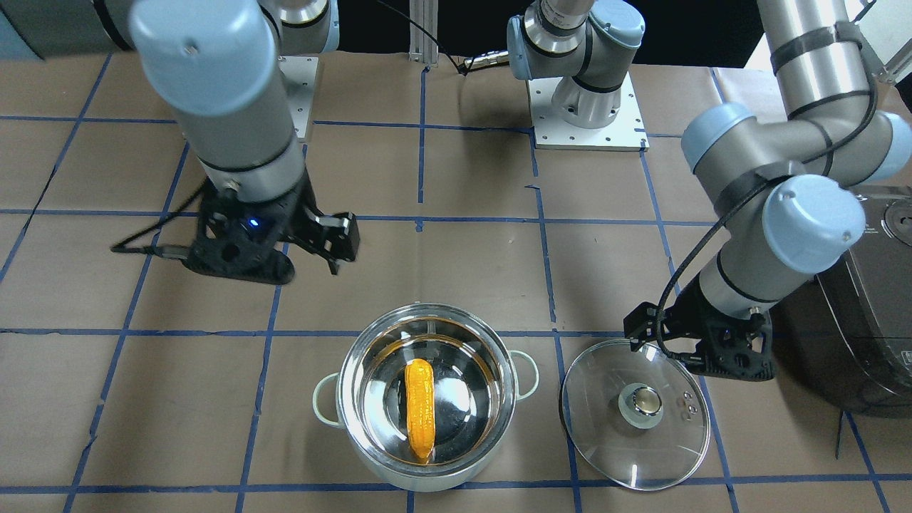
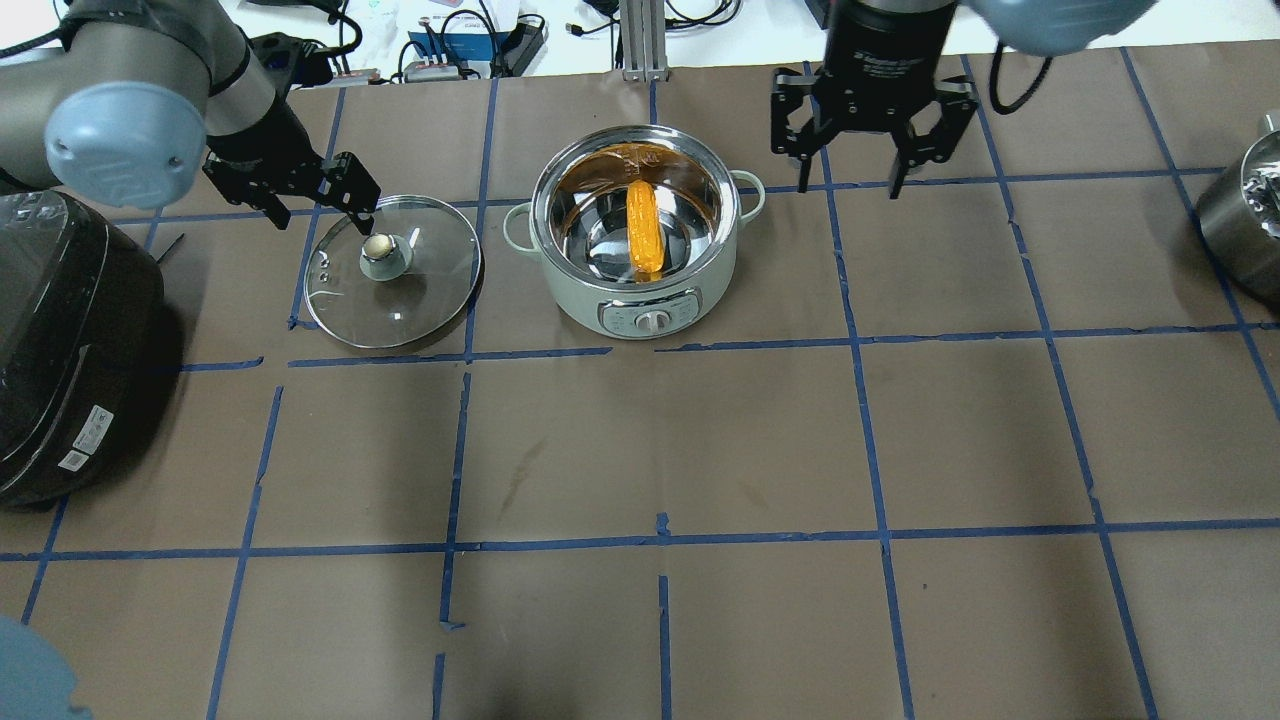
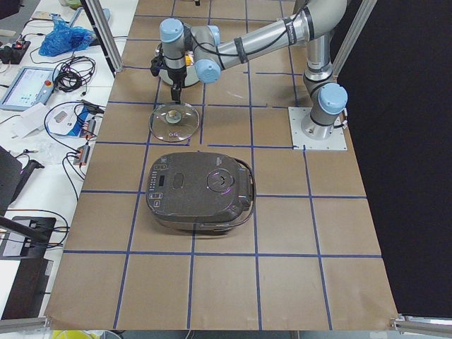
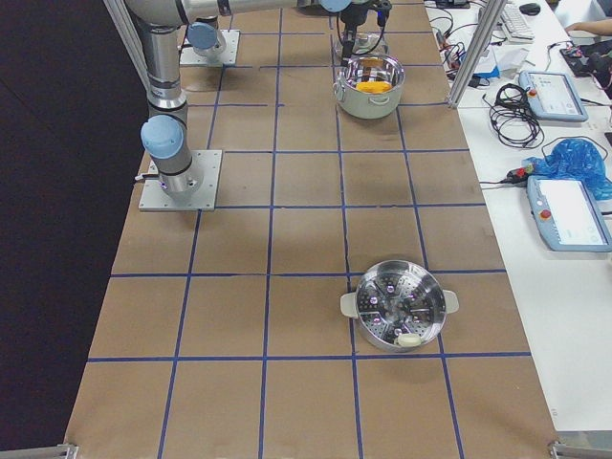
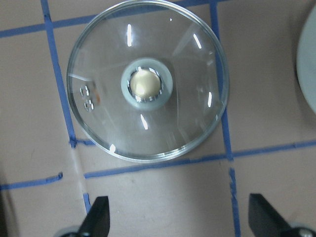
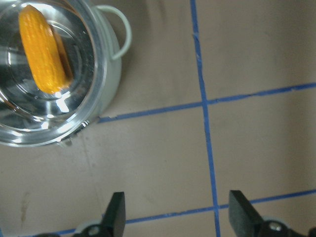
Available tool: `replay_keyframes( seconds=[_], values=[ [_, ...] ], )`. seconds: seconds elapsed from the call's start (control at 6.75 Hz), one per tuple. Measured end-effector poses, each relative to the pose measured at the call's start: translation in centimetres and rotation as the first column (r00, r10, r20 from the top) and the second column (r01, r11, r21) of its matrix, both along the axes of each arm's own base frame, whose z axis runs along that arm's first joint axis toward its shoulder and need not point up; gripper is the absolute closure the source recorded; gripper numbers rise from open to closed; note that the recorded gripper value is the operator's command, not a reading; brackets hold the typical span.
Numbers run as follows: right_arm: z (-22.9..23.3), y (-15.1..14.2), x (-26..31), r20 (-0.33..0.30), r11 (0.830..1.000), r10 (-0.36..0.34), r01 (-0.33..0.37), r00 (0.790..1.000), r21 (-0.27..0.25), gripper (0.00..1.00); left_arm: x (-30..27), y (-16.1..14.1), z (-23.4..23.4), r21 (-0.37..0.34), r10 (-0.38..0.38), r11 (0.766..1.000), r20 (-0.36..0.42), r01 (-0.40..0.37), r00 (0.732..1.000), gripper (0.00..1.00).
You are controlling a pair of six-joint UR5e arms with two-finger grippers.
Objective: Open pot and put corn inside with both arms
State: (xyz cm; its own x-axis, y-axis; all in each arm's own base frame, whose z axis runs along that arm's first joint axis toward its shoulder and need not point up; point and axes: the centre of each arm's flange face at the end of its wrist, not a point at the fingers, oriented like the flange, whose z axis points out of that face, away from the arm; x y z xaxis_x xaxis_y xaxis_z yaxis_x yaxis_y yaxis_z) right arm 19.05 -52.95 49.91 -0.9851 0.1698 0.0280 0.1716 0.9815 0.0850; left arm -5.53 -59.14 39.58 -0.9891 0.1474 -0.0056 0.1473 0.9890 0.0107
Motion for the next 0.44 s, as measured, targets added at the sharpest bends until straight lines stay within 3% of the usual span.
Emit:
replay_keyframes(
  seconds=[0.15, 0.44],
  values=[
    [0.4, 2.4, -1.1, -0.003, 1.0, -0.004, 0.004, 1.0, 0.004, 0.0, -2.8, 2.8, 3.7, 0.017, -0.041, 0.999, -0.001, 0.041, 0.999, 0.0],
    [1.0, 4.5, -1.5, -0.005, 1.0, 0.01, -0.01, 1.0, -0.019, 0.0, -8.2, 6.8, 8.3, -0.015, -0.11, 0.994, -0.002, 0.11, 0.994, 0.0]
  ],
)
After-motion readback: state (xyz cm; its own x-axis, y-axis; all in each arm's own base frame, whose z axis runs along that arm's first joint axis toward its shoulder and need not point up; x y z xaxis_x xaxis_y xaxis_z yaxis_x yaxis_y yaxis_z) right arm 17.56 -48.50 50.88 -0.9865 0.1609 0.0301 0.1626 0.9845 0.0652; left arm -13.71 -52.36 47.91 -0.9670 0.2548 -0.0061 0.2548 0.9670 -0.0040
